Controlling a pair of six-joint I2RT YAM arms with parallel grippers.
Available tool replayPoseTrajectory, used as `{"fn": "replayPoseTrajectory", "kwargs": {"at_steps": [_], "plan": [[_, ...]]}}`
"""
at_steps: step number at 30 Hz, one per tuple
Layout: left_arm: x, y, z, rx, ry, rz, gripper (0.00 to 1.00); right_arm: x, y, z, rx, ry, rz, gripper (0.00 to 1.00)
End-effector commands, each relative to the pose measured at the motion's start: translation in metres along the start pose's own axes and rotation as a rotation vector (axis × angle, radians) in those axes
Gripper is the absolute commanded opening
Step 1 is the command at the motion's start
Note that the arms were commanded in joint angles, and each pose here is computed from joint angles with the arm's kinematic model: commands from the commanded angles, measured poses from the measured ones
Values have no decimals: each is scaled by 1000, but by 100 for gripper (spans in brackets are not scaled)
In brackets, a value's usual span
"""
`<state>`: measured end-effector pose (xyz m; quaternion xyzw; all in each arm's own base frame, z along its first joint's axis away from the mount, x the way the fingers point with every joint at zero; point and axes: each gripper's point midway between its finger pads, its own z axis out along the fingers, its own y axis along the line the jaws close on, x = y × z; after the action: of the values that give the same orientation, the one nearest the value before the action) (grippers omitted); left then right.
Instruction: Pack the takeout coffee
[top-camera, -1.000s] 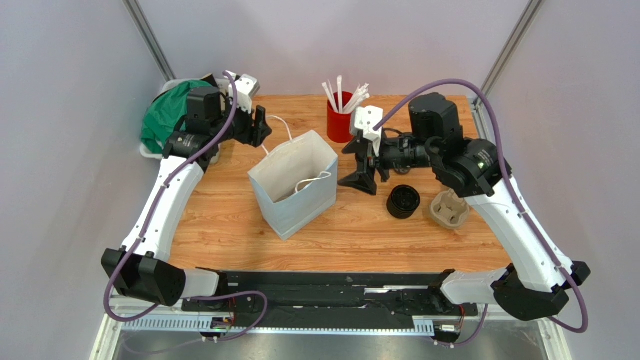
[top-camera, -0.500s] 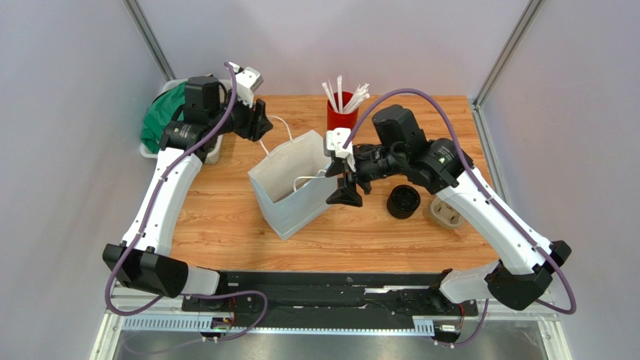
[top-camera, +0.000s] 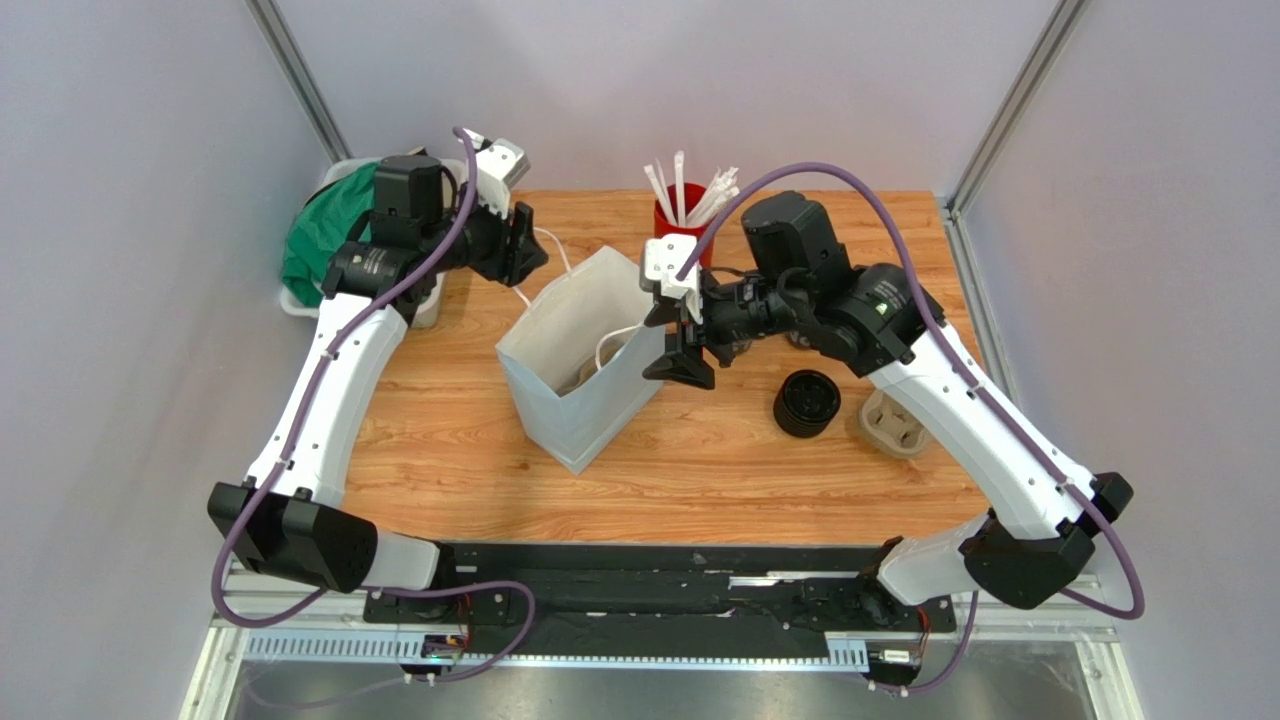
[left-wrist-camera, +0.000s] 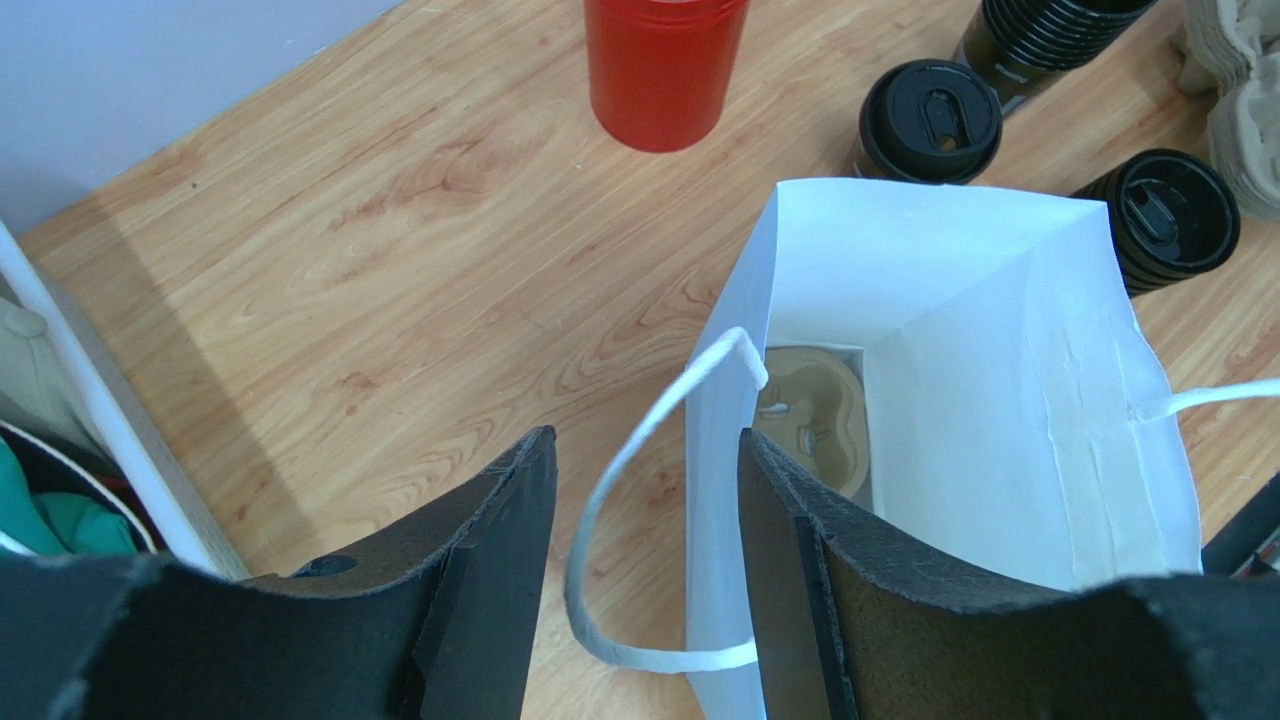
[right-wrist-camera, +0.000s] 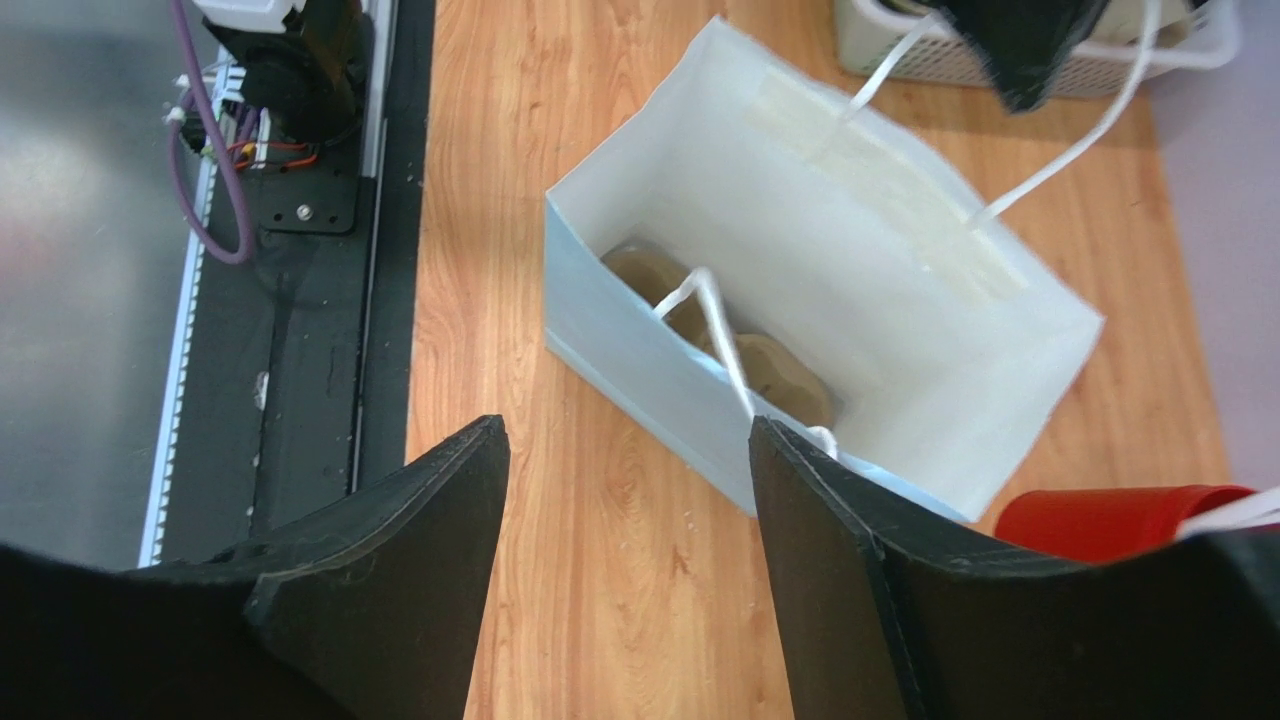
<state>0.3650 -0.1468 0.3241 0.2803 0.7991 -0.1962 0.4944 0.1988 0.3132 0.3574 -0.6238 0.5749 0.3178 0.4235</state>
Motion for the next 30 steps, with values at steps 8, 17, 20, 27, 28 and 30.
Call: {"fn": "replayPoseTrajectory", "kwargs": {"at_steps": [8,17,20,27,28,30], "plan": [[-5,-2,-2,9,-27,22,56,-15,-19,-3,75,-8,-92,66],[-8,-2,-8,-8,-41,40,40,9,-38,22,86,60,-116,58],[-13,-2,-11,-10,-51,56,27,10,-39,25,84,63,-118,29],[-37,0,-17,-2,-58,113,1,-9,-48,22,113,25,-108,0],[-41,2,-15,2,-57,126,0,-13,-49,21,119,19,-98,0],[-60,1,-22,0,-89,152,0,-24,-54,16,148,0,-99,0]]}}
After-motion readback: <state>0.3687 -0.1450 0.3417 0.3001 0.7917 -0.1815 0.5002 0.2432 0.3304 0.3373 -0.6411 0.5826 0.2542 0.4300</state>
